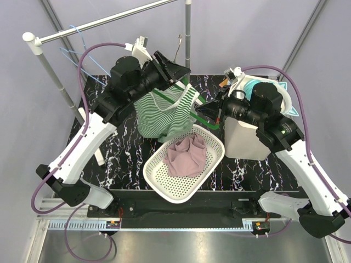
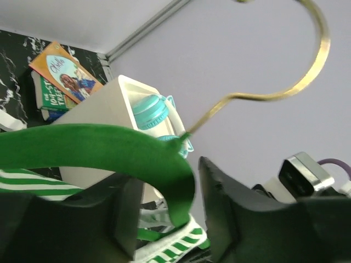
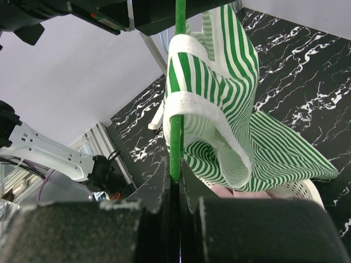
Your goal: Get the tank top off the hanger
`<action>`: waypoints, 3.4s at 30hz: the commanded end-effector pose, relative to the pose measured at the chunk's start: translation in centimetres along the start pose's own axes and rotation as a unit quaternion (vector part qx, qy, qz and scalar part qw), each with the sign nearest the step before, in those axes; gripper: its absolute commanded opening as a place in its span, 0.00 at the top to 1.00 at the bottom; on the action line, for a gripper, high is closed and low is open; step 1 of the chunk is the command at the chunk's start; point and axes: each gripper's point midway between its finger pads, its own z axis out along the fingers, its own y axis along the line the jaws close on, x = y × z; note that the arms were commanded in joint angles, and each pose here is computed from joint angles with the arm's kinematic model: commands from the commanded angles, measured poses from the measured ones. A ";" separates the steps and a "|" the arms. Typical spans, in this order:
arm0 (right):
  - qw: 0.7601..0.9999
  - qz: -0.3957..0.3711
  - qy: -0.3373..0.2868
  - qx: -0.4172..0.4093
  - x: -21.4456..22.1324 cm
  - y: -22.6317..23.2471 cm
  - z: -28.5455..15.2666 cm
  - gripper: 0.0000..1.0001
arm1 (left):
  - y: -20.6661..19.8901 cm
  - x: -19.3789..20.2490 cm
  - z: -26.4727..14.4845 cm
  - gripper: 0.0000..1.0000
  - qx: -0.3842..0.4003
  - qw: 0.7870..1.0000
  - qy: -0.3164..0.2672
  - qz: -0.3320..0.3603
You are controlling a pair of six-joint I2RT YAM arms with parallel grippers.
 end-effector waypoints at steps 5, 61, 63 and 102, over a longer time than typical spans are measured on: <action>0.997 -0.044 -0.035 -0.051 -2.0 2.8 -1.5 0.79 | -3.0 -2.4 -0.8 0.86 0.027 0.998 -0.036 0.038; 0.992 0.098 0.027 -0.070 -3.1 3.7 1.7 0.84 | -6.2 -1.2 -5.0 1.00 0.108 0.992 -0.003 0.065; 0.993 0.094 0.023 -0.070 -3.3 3.8 1.6 0.91 | -5.9 -1.1 -5.0 1.00 0.104 0.992 -0.003 0.065; 0.995 0.087 -0.010 -0.051 -1.0 4.4 -3.3 0.84 | -6.9 -10.3 -7.7 1.00 0.061 0.973 -0.220 0.033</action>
